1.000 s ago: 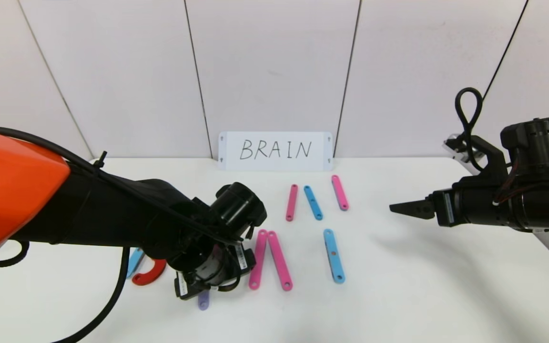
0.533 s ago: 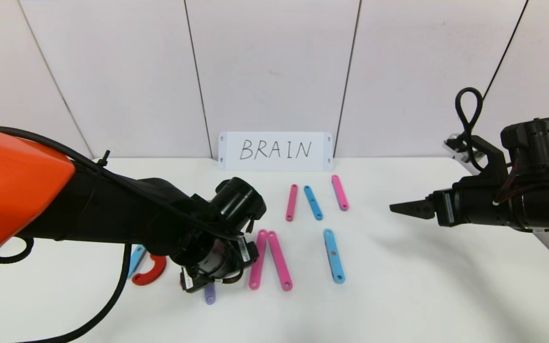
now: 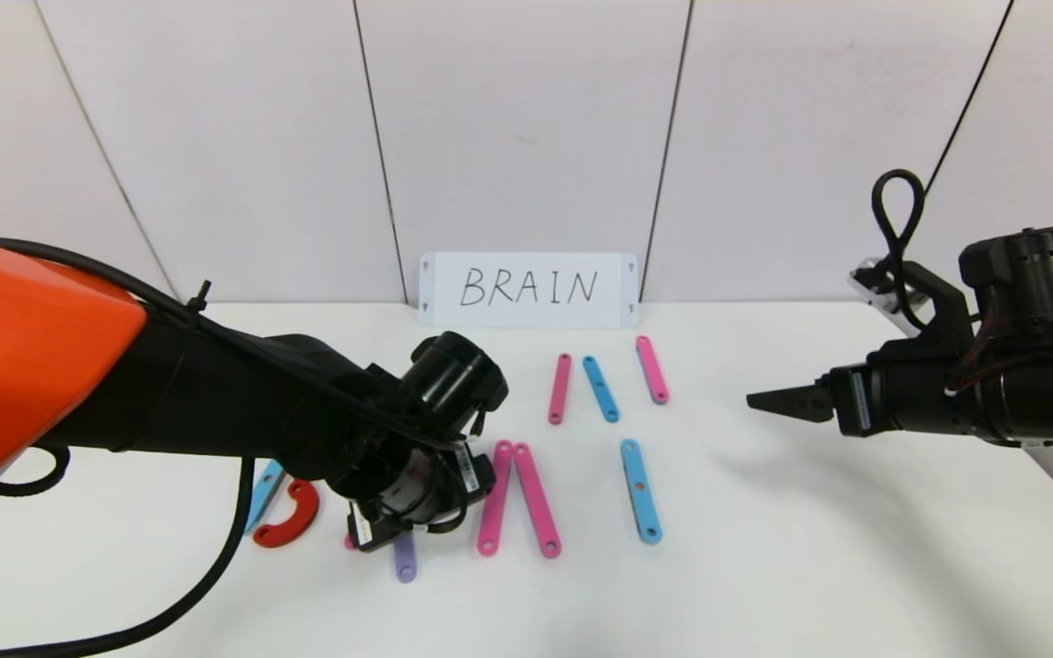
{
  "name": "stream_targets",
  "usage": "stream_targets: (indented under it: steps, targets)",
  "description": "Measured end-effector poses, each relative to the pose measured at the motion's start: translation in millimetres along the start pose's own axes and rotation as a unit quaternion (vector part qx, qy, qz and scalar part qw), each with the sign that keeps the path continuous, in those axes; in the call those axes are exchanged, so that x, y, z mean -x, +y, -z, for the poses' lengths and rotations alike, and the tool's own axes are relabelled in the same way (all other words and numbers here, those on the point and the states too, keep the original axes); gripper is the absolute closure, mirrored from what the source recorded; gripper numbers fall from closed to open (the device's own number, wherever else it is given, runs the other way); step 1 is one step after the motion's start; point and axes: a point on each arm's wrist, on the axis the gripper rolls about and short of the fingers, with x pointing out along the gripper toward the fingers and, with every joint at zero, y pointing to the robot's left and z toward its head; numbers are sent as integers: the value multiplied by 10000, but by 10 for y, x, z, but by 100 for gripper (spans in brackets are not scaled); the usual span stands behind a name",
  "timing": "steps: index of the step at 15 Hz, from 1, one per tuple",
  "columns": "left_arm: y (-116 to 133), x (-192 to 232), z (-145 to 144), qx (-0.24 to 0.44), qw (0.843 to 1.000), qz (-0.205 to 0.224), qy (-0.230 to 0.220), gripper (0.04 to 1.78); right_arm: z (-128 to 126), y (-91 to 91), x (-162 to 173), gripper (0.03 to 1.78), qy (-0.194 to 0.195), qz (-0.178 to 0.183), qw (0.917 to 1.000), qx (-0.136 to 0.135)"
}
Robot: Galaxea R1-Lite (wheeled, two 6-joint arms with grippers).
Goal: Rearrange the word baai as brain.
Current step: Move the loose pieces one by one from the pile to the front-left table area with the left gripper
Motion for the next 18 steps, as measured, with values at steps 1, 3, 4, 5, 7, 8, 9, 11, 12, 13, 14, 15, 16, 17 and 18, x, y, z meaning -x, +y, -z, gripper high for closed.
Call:
stream_targets:
  steps: [1, 3, 4, 5, 7, 8, 9, 11, 12, 13, 14, 15, 16, 17, 18]
  targets:
    - [-1, -5, -6, 4, 10000, 1, -14, 8, 1, 1, 1, 7, 0, -2, 10000, 1]
    - [-12, -22, -21, 35, 10000, 48, -51, 8, -1, 4, 3, 7, -5, -3, 10000, 5]
    - [-12, -33, -30, 48, 10000, 54, -63, 8, 0, 4, 6, 7, -7, -3, 10000, 5]
    - [-9, -38, -37, 54, 9999, 53, -69, 8, 2, 5, 6, 7, -3, -3, 10000, 2]
    - [-5, -36, -48, 40, 9999, 54, -77, 8, 3, 7, 5, 7, -1, -9, 10000, 6]
    - [-3, -25, -51, 33, 9999, 65, -79, 8, 7, 7, 4, 7, 6, -8, 10000, 6]
    - [-1, -1, -55, 34, 9999, 83, -87, 8, 7, 9, 4, 7, 6, -13, 10000, 11]
    - [12, 81, -68, -14, 9998, 152, -133, 8, 6, 12, 3, 7, 6, -17, 10000, 16]
    - [21, 136, -78, -49, 9996, 205, -163, 8, 5, 12, 2, 7, 5, -13, 10000, 18]
    - [40, 184, -97, -83, 9995, 240, -200, 8, 4, 13, 2, 7, 3, -13, 10000, 18]
    - [65, 228, -128, -113, 9993, 273, -250, 8, 5, 14, 0, 7, 6, -14, 10000, 20]
    - [105, 259, -175, -135, 9990, 289, -307, 8, 4, 15, 0, 7, 6, -14, 10000, 22]
    - [149, 281, -220, -191, 9988, 288, -352, 8, 6, 18, -1, 7, 9, -20, 10000, 26]
    - [202, 291, -258, -258, 9986, 281, -367, 8, 7, 18, -3, 7, 13, -20, 10000, 24]
    - [251, 288, -284, -333, 9982, 325, -365, 8, 9, 18, -3, 7, 17, -19, 10000, 23]
